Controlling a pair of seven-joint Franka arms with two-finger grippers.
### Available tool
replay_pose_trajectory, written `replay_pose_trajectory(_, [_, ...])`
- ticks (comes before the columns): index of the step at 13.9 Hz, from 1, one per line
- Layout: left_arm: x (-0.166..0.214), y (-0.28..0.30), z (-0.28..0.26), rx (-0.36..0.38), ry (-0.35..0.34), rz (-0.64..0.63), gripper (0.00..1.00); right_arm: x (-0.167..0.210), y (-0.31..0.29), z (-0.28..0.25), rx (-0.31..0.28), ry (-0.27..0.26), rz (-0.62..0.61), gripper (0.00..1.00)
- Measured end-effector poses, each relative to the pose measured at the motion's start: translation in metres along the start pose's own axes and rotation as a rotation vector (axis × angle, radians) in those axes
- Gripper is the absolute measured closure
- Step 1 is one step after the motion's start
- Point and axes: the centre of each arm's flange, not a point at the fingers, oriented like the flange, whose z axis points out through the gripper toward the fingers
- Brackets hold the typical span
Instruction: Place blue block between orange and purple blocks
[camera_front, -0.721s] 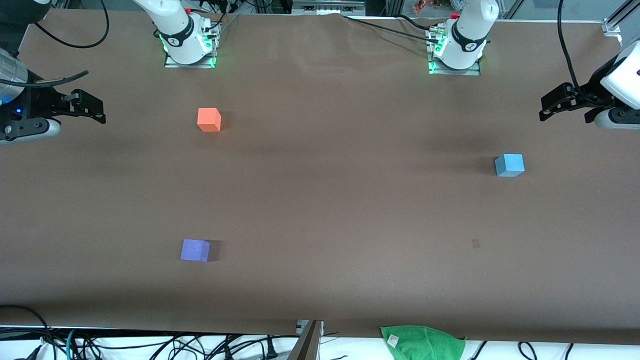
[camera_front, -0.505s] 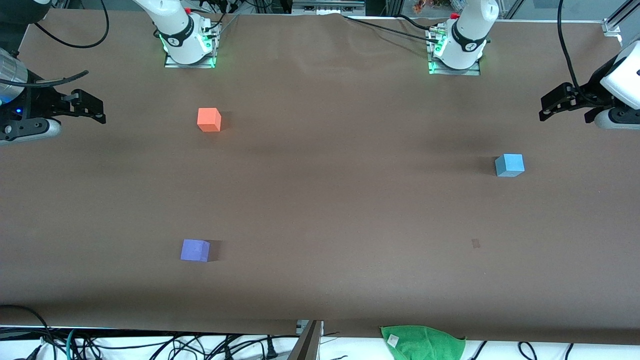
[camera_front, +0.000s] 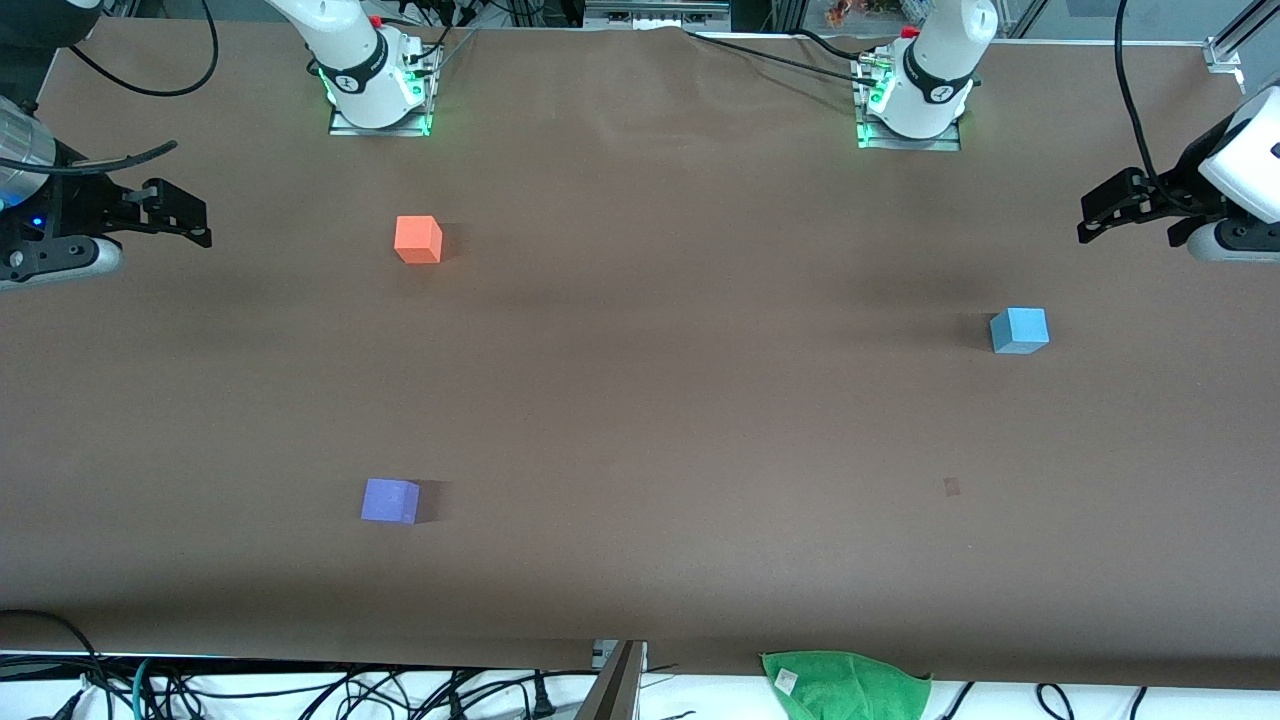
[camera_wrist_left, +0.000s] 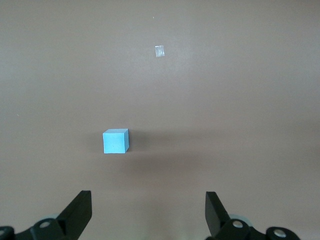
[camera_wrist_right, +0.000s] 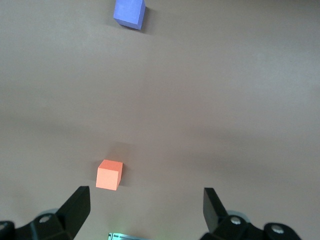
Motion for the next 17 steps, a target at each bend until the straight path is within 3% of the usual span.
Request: replay_pose_trajectory(17, [-0.0014, 0.0021, 0.0069, 0.001, -0.030, 0.004, 0.00, 0.0001, 0.0000, -0.0001, 0.000, 0.001, 0.000, 0.00])
